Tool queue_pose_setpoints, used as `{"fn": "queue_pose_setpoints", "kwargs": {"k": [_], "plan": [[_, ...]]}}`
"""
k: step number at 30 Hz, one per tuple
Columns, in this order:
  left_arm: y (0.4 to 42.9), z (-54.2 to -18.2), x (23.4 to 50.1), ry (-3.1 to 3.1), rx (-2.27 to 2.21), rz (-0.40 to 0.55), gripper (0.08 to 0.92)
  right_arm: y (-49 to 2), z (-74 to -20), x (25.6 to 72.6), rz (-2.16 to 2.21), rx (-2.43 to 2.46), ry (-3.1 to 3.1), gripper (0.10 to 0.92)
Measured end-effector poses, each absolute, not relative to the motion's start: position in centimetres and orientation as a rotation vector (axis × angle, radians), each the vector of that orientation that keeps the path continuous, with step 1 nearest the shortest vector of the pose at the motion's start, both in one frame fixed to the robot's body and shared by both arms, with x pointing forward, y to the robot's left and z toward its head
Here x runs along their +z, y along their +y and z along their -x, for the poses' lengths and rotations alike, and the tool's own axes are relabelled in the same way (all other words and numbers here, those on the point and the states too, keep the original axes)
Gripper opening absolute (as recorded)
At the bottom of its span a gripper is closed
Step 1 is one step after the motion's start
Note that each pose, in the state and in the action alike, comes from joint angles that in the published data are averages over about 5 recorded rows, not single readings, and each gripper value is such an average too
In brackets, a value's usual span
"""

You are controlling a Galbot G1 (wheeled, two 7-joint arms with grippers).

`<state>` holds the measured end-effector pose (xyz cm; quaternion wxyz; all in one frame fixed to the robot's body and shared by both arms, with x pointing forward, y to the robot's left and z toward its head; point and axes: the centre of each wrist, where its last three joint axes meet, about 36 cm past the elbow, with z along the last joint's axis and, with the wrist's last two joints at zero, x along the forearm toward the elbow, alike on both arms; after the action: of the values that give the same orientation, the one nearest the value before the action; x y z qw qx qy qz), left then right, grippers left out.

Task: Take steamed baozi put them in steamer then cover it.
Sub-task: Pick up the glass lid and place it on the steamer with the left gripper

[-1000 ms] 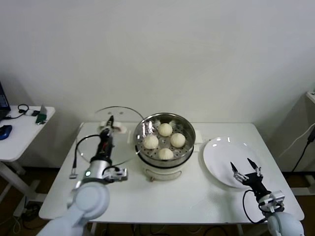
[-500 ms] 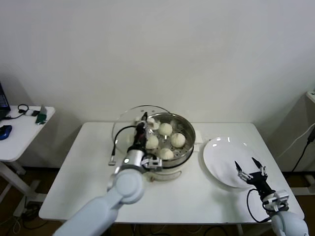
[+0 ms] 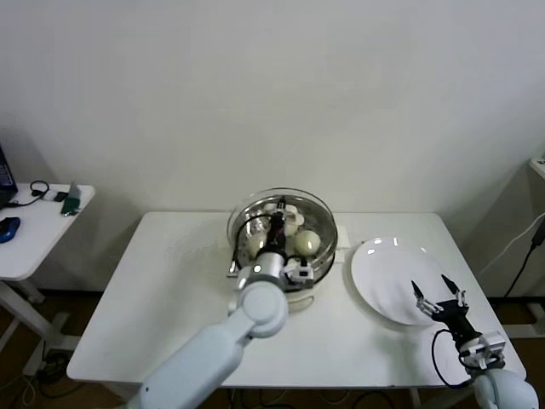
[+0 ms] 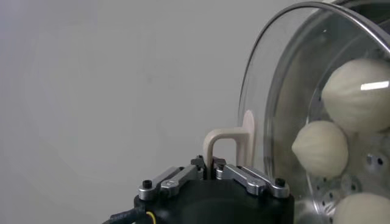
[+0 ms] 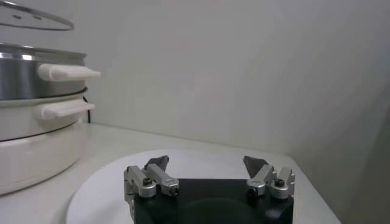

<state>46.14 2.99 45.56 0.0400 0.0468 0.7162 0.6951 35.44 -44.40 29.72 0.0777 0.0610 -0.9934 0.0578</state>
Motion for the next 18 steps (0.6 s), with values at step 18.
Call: {"fn": "queue_pose_setpoints", "kwargs": {"k": [18], "plan": [[2.0,-47.8,42.7,2.175,2.179,-0.132,0.147,-44.0,-35.2,29.3,-0.195,0.154,-2.974,0.823]]}}
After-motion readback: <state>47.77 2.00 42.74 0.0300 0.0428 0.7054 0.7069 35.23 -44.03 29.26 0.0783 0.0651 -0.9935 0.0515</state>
